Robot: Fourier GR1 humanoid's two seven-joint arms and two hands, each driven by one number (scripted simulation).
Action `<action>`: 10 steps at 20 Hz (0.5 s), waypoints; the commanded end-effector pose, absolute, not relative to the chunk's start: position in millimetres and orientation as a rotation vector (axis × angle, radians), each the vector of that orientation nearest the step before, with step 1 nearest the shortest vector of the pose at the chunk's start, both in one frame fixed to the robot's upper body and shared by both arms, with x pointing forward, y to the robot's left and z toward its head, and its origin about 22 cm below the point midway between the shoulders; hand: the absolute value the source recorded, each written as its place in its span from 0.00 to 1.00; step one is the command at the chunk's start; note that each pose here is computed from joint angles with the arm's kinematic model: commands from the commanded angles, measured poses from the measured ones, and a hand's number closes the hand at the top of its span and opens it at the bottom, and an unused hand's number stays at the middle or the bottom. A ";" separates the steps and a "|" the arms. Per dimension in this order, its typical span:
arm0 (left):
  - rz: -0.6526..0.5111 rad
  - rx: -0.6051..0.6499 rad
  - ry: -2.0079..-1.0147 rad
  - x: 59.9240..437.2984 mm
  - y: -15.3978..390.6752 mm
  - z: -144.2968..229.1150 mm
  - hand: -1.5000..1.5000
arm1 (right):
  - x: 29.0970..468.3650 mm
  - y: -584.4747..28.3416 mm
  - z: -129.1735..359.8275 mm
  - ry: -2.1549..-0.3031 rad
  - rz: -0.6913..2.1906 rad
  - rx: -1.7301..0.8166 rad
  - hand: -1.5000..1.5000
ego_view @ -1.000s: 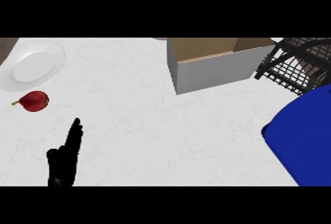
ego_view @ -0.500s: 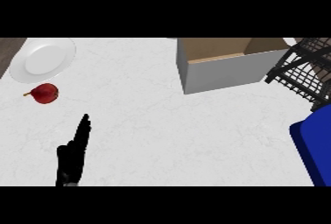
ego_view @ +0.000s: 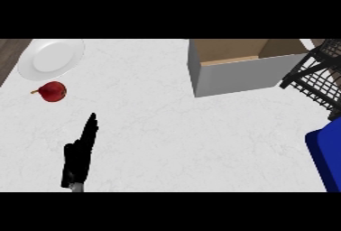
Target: Pick the cupcake from the tray and place it in the tiered basket
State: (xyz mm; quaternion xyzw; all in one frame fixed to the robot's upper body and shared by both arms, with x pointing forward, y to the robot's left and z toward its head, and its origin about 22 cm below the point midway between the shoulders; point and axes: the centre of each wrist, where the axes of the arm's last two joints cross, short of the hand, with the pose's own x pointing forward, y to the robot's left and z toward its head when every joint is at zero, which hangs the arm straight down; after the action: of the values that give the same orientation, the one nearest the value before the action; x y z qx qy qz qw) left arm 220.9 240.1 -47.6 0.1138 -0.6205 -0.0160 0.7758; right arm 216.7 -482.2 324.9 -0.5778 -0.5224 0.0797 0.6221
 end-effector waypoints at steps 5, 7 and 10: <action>-0.033 0.235 -1.313 225.3 237.9 -51.9 0.50 | 263.3 -510.6 307.8 -1.184 0.209 -1.306 1.00; -0.061 0.240 -1.321 217.0 242.3 -48.4 0.50 | 278.1 -500.2 301.1 -1.189 0.259 -1.268 1.00; -0.052 0.214 -1.298 209.1 235.5 -56.7 0.50 | 299.3 -500.9 292.9 -1.180 0.263 -1.275 1.00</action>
State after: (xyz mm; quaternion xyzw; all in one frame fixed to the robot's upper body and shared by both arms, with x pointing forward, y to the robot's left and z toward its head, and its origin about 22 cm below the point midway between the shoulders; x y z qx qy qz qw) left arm 218.7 238.7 -45.2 0.1085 -0.6192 -0.0219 0.7774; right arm 276.7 -498.1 300.5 -0.5611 -0.5183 0.1032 0.6371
